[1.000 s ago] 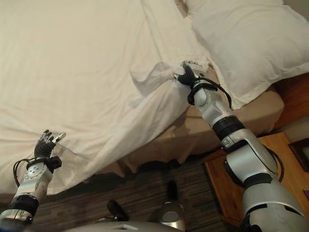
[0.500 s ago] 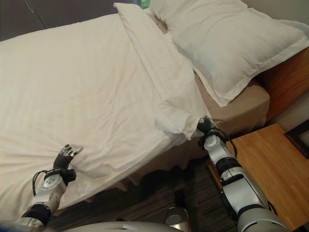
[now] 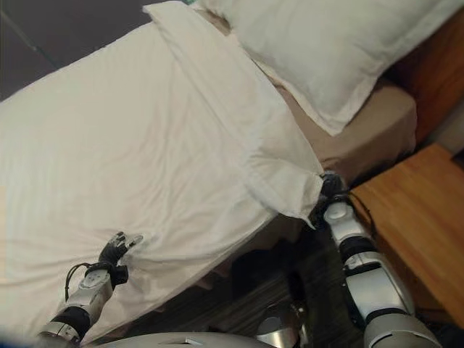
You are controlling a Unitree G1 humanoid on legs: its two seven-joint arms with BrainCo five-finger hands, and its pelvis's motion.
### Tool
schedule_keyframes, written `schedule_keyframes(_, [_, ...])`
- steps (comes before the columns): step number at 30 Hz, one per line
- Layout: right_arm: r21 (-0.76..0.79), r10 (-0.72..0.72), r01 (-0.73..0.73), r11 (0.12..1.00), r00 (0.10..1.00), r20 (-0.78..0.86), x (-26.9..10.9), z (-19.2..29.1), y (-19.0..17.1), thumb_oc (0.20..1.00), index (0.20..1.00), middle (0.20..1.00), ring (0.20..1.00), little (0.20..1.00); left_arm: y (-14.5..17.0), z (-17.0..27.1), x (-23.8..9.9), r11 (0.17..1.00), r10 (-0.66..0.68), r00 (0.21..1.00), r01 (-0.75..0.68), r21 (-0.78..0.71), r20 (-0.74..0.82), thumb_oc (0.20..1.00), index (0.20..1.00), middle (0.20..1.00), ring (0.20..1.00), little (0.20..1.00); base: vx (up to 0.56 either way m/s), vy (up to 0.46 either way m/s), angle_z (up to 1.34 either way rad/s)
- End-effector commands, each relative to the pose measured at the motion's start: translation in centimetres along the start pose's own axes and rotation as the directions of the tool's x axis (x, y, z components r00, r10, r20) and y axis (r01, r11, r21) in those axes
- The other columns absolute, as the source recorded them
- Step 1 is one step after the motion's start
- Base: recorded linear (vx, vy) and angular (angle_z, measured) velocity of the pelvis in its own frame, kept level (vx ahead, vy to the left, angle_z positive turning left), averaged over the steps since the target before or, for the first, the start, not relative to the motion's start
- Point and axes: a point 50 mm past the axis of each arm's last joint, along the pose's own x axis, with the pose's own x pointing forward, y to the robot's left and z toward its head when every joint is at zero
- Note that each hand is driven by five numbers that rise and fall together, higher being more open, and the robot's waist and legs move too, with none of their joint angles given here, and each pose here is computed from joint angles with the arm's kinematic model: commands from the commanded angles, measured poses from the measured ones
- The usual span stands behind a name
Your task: Making the bed.
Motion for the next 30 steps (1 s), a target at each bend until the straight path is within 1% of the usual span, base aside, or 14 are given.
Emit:
schedule_keyframes(1, [-0.235,-0.22,0.193,0.952,0.971,-0.092,0.6,-2.7,-5.7,1.0,1.0,1.0,1.0,1.0,-6.7,4.7,0.6,0.97,-0.231,0.958,0.24,-0.038,0.17,1.0,1.0,1.0,1.0,1.0,0.03,-0.069,-0.17])
schedule_keyframes(4, [-0.415,-0.296,0.24,0.877,0.952,-0.075,0.1,-3.9,-8.2,1.0,1.0,1.0,1.0,1.0,-5.3,3.4,0.3,0.973,-0.203,0.967,0.217,-0.078,0.154,1.0,1.0,1.0,1.0,1.0,0.02,-0.083,-0.03])
schedule_keyframes(5, [-0.501,-0.317,0.275,0.82,0.948,0.001,0.0,-3.3,-9.1,1.0,1.0,1.0,1.0,1.0,-4.9,2.9,0.1,0.974,-0.193,0.97,0.207,-0.089,0.145,1.0,1.0,1.0,1.0,1.0,0.01,-0.07,-0.02])
schedule_keyframes(8, [-0.546,-0.326,0.316,0.776,0.942,0.082,0.2,-1.8,-9.9,1.0,1.0,1.0,1.0,1.0,-4.9,2.6,-0.1,0.975,-0.193,0.97,0.206,-0.087,0.145,1.0,1.0,1.0,1.0,1.0,0.0,-0.06,-0.06])
schedule_keyframes(13, [-0.604,-0.327,0.476,0.64,0.879,0.347,0.4,4.0,-11.2,1.0,1.0,1.0,1.0,1.0,-4.9,2.5,-0.1,0.977,-0.19,0.971,0.202,-0.072,0.148,1.0,1.0,1.0,1.0,1.0,0.0,-0.038,-0.02])
schedule_keyframes(17, [-0.535,-0.316,0.514,0.67,0.85,0.42,0.4,6.7,-10.1,1.0,1.0,1.0,1.0,1.0,-4.9,2.9,-0.1,0.976,-0.185,0.969,0.2,-0.081,0.165,1.0,1.0,1.0,1.0,1.0,0.0,-0.009,0.0])
schedule_keyframes(18, [-0.436,-0.299,0.53,0.727,0.817,0.493,0.1,9.4,-9.0,1.0,1.0,1.0,1.0,1.0,-4.9,3.6,-0.2,0.975,-0.184,0.963,0.205,-0.091,0.195,1.0,1.0,1.0,1.0,1.0,0.0,0.0,0.0])
schedule_keyframes(20, [-0.435,-0.299,0.529,0.728,0.817,0.493,0.1,9.4,-9.0,1.0,1.0,1.0,1.0,1.0,-4.8,3.6,-0.2,0.975,-0.183,0.964,0.203,-0.091,0.195,1.0,1.0,1.0,1.0,1.0,0.01,0.011,0.04])
schedule_keyframes(21, [-0.182,-0.286,0.425,0.887,0.814,0.506,-0.4,12.5,-7.4,0.282,0.282,0.282,0.282,0.282,-5.3,4.9,-0.2,0.969,-0.193,0.952,0.223,-0.11,0.239,1.0,1.0,1.0,1.0,1.0,0.02,0.031,0.14])
schedule_keyframes(22, [0.013,-0.301,0.339,0.941,0.817,0.491,-0.7,13.2,-6.5,0.2,0.2,0.2,0.2,0.2,-5.2,5.2,-0.2,0.969,-0.189,0.95,0.221,-0.107,0.247,1.0,1.0,1.0,1.0,1.0,0.03,0.035,0.08])
schedule_keyframes(24, [0.333,-0.332,0.193,0.923,0.837,0.435,-1.1,13.6,-5.6,0.2,0.2,0.2,0.2,0.2,-5.3,6.5,-0.1,0.969,-0.194,0.94,0.228,-0.096,0.28,1.0,1.0,1.0,1.0,1.0,0.02,0.004,0.11])
schedule_keyframes(25, [0.663,-0.334,-0.015,0.748,0.855,0.397,-1.6,14.3,-5.1,0.2,0.2,0.2,0.2,0.2,-5.1,8.5,0.2,0.97,-0.186,0.925,0.226,-0.085,0.332,1.0,1.0,1.0,1.0,1.0,0.02,0.021,0.3])
schedule_keyframes(26, [0.94,-0.337,-0.156,0.302,0.905,0.259,-1.5,12.4,-4.6,0.2,0.2,0.2,0.2,0.2,-4.6,10.4,0.5,0.972,-0.166,0.911,0.215,-0.093,0.376,1.0,1.0,1.0,1.0,1.0,0.02,0.036,0.27])
schedule_keyframes(30, [0.97,-0.358,-0.231,-0.076,0.914,0.19,-1.9,11.2,-3.5,0.2,0.2,0.2,0.2,0.2,-4.2,11.1,0.9,0.967,-0.156,0.91,0.219,-0.127,0.384,1.0,1.0,1.0,1.0,1.0,0.04,0.012,0.23])
